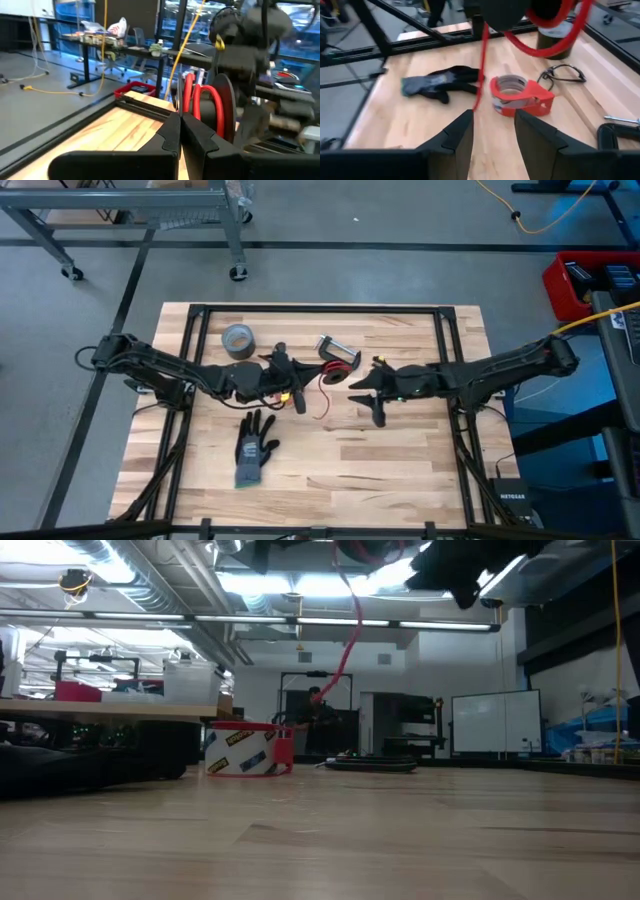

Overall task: Coil cords
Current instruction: Coil the red wire onto the spool

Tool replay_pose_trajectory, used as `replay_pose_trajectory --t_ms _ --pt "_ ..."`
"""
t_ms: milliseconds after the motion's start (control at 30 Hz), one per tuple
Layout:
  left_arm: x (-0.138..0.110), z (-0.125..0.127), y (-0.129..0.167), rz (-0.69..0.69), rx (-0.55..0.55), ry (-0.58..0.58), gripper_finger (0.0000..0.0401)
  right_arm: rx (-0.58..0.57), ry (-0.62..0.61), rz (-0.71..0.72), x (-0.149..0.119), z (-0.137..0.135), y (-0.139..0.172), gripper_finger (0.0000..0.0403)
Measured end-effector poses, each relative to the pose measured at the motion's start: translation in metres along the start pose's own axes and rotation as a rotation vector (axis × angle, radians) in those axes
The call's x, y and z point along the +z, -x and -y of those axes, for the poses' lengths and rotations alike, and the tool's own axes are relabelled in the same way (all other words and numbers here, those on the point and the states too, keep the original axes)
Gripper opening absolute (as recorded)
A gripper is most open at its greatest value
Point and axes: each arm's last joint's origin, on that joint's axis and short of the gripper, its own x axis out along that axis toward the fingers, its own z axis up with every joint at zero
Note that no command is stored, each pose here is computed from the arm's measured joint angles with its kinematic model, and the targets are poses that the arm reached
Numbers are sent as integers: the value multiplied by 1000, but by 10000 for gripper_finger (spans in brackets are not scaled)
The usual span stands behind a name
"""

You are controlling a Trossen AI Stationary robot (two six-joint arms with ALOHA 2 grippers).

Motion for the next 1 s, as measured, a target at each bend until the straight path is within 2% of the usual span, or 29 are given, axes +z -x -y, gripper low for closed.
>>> replay_pose_trajectory --t_ms 267,500,1000 --pt "9 -1 -1 82 10 -8 0 -119 -25 -34 -15 0 -33 147" --pt "11 -2 -1 101 12 -27 0 -110 -38 2 -18 -2 -48 147" --pt "19 -3 -1 173 14 -22 0 -132 -67 122 -10 -4 -55 147"
